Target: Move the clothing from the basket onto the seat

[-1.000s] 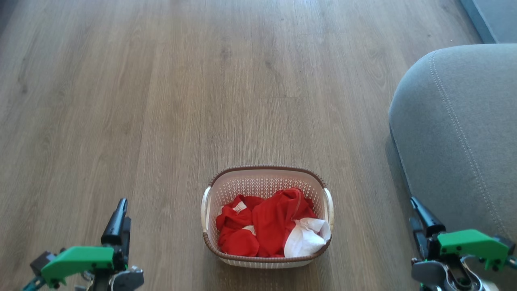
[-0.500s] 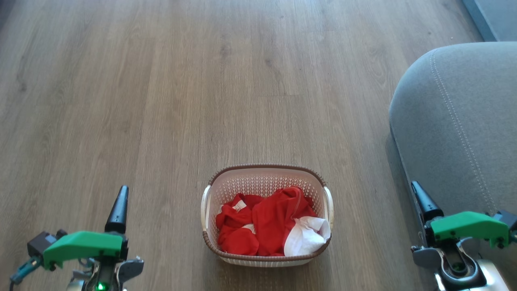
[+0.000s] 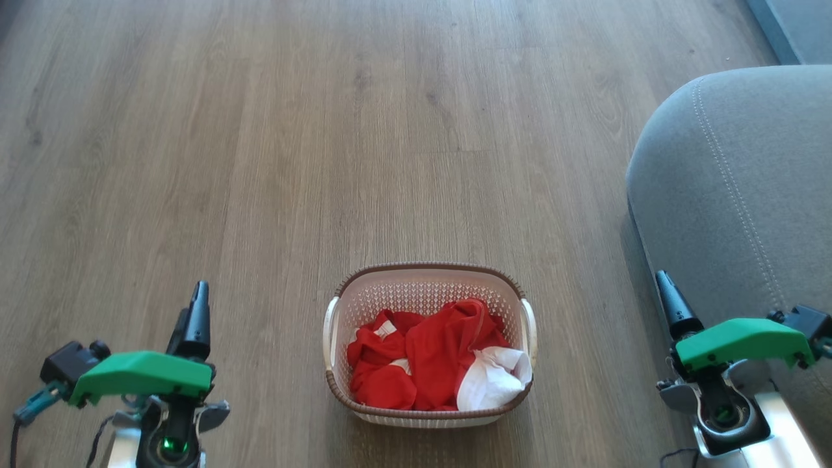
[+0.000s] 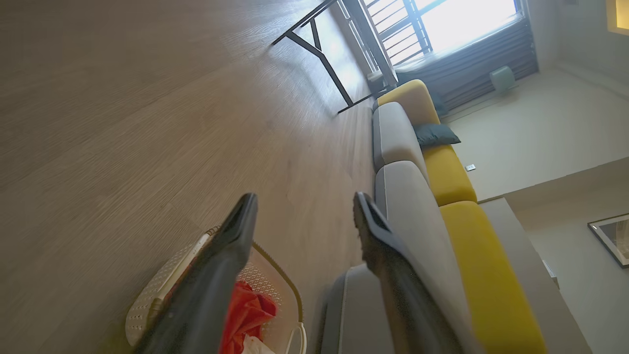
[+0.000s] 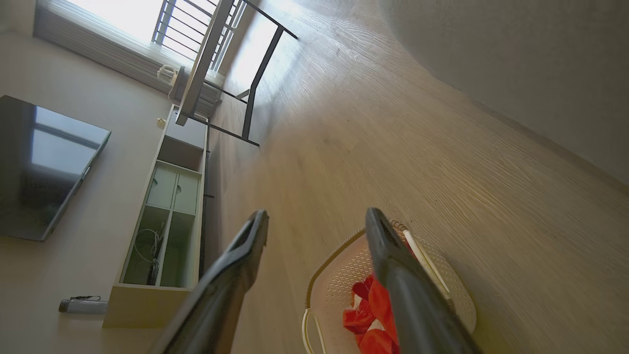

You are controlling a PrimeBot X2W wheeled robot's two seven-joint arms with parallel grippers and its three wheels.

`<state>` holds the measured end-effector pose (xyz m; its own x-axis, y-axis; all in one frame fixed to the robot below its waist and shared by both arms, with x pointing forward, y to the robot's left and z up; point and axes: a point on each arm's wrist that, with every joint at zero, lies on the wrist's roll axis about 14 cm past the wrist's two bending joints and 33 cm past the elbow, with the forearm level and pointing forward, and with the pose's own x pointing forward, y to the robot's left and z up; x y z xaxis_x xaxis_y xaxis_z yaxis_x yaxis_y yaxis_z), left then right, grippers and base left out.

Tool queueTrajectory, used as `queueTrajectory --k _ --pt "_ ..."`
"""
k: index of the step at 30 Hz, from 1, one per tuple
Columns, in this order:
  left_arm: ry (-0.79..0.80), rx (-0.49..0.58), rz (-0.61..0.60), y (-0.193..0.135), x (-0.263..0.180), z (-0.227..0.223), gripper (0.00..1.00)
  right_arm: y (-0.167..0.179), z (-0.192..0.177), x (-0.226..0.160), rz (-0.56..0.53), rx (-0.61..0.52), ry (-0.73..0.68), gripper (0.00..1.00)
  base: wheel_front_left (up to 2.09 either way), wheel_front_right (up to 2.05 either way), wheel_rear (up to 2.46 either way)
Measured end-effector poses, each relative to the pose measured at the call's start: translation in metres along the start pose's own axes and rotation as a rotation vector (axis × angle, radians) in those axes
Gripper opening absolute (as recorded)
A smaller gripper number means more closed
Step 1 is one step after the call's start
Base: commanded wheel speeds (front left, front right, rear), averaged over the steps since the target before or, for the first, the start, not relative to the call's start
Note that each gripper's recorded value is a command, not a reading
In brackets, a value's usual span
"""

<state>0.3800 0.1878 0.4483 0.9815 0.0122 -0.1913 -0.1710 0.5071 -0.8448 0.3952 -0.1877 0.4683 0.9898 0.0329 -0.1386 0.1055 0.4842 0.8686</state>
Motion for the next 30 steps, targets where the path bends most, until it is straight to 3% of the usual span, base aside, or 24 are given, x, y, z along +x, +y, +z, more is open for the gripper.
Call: queueTrajectory --k 30 --pt "-0.042 0.456 -0.113 -0.039 0.021 0.005 1.0 0.04 0.01 0.024 0.131 -0.44 -0.026 1.0 0.0 0.0 0.0"
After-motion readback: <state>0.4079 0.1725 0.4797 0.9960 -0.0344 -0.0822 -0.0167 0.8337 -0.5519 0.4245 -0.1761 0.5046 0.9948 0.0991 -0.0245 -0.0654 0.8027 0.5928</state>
